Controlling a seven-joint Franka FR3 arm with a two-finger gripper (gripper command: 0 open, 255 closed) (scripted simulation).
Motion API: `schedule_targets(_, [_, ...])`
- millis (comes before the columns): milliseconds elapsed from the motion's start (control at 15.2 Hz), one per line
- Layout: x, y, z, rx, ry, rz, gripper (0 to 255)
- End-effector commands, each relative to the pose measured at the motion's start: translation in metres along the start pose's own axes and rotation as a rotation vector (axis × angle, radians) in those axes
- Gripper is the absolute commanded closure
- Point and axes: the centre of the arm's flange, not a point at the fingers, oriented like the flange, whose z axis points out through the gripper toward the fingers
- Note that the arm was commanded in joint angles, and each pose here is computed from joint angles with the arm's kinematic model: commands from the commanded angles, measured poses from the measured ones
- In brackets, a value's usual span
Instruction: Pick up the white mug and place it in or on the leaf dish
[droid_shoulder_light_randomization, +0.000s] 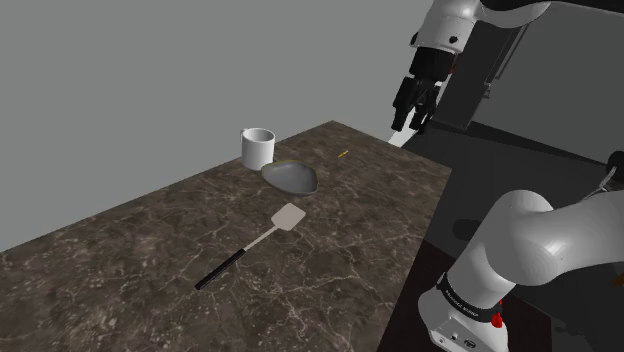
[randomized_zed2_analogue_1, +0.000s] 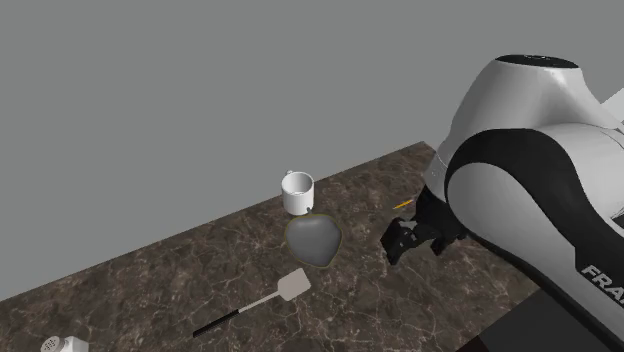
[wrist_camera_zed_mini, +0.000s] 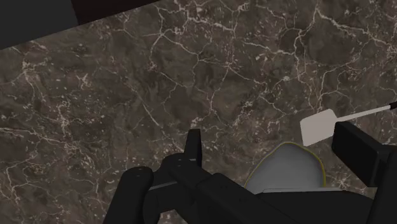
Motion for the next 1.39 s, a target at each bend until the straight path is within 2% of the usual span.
schedule_targets(0, [0.000, 0.000, 0.000, 0.000, 0.000, 0.000, 0])
schedule_targets(1320, [0.238, -0.066, 0.092, -0.079, 0.031, 0.150, 0])
